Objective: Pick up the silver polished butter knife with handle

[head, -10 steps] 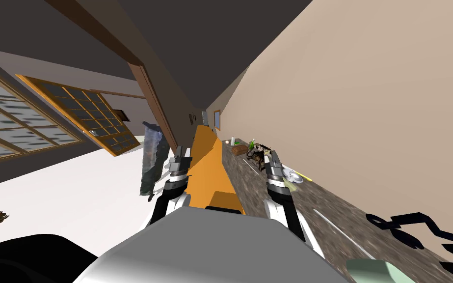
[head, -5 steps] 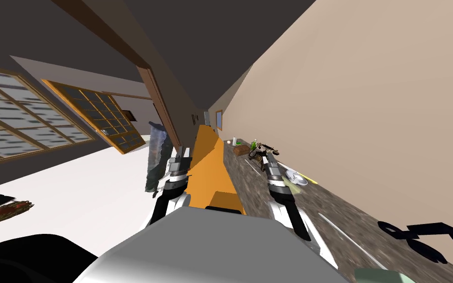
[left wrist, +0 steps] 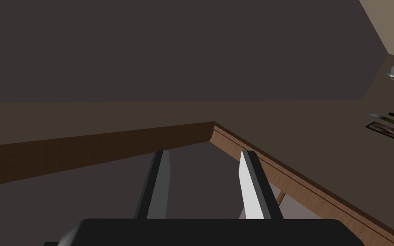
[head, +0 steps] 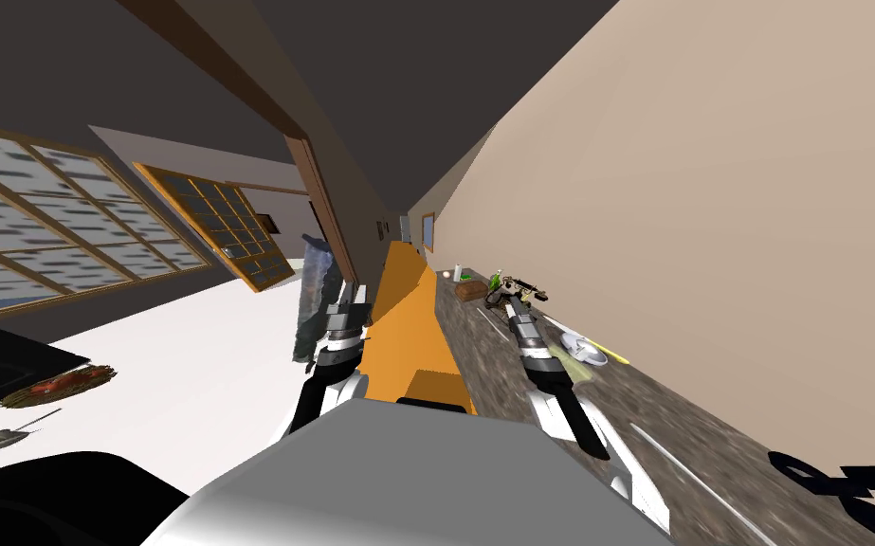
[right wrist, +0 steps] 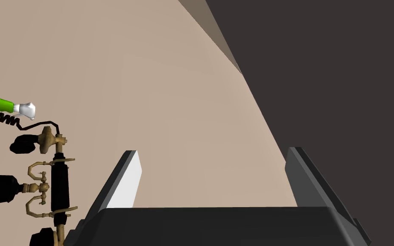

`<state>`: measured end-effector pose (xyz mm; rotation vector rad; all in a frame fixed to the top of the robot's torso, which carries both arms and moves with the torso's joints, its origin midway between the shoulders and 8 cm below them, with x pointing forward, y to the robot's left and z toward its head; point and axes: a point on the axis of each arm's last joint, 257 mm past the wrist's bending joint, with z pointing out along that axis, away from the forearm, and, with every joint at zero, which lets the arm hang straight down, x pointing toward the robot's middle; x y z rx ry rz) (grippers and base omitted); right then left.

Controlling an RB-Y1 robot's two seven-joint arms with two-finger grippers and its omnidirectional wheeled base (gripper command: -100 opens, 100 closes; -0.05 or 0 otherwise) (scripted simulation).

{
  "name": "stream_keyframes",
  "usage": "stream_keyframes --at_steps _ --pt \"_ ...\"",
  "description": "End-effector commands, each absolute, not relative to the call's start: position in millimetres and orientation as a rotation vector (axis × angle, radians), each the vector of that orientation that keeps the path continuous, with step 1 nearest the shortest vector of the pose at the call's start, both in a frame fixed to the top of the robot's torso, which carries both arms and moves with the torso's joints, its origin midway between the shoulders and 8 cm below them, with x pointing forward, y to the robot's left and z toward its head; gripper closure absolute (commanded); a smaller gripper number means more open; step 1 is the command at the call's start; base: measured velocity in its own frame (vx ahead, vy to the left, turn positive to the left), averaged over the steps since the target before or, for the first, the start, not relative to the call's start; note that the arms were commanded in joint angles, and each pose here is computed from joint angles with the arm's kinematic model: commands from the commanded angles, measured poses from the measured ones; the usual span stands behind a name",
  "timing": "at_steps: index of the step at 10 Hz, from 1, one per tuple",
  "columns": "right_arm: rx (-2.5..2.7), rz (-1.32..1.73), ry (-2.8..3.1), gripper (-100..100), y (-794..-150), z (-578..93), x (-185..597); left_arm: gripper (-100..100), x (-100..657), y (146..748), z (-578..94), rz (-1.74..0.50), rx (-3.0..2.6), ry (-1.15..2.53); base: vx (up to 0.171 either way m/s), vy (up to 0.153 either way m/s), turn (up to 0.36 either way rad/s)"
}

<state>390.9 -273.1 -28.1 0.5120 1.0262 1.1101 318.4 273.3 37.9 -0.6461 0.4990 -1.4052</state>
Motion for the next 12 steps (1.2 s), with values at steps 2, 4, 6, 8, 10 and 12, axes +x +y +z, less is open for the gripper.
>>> stream_keyframes --at_steps 2,4,6,8,10,12 --pt "0.486 1.070 1.103 -100 -277 -40 398 0 318 273 38 -1.405 -0.646 0.499 -0.016 0.009 0.118" --pt "0.471 1.041 1.150 -100 -282 -49 402 0 318 273 38 -1.405 -0.646 0.499 -0.013 0.008 0.083" --pt "0.456 1.010 1.197 -100 -287 -57 406 0 318 273 38 -1.405 -0.646 0.499 -0.012 0.009 0.089" --pt "0.444 0.947 1.273 -100 -300 -72 414 0 318 273 38 -1.405 -0.646 0.499 -0.015 0.006 0.157" --pt "0.419 0.907 1.323 -100 -307 -79 417 0 318 273 38 -1.405 -0.646 0.499 -0.012 0.006 0.092" --pt "0.397 0.867 1.369 -100 -315 -86 421 0 318 273 38 -1.405 -0.646 0.499 -0.006 0.005 0.079"
